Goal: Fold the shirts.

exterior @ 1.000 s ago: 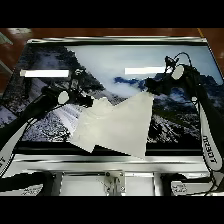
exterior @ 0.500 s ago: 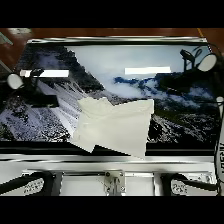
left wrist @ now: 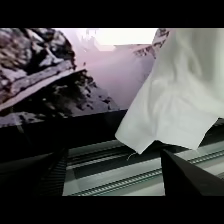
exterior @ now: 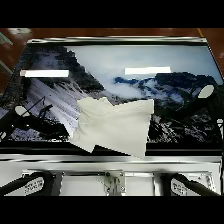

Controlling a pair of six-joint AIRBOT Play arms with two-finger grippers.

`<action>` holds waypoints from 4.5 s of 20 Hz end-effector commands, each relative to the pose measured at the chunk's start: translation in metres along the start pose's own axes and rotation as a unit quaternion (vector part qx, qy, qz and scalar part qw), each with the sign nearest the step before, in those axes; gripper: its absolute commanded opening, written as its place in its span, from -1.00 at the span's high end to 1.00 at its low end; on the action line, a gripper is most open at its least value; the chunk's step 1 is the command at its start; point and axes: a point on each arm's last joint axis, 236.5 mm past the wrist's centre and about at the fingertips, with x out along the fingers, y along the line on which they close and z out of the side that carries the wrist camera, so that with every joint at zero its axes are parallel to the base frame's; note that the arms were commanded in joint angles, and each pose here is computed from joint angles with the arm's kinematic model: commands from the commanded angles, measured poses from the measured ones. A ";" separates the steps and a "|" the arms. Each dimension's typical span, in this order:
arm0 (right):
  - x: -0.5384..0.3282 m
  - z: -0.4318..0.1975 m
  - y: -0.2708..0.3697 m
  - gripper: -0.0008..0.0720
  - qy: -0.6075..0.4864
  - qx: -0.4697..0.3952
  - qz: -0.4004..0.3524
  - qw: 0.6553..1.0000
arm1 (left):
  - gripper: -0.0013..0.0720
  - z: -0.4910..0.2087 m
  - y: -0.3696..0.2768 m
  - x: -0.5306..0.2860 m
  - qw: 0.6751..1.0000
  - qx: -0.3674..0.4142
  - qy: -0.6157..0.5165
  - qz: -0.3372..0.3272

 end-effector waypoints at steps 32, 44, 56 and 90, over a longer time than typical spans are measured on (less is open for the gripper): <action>0.147 -0.065 0.079 0.04 0.067 0.097 0.153 0.981 | 0.83 0.050 -0.087 0.001 0.990 0.104 -0.075 -0.060; -0.244 0.000 0.254 0.79 -0.445 -0.319 0.262 0.795 | 0.84 0.056 -0.168 -0.409 0.781 0.243 -0.547 0.176; -0.345 -0.074 0.213 0.79 -0.485 -0.234 0.166 0.826 | 0.84 -0.039 -0.205 -0.505 0.706 0.262 -0.636 0.169; -0.078 0.075 -0.015 -0.58 -0.035 -0.031 -0.076 0.996 | -0.70 0.047 0.053 -0.124 0.994 -0.071 -0.071 0.052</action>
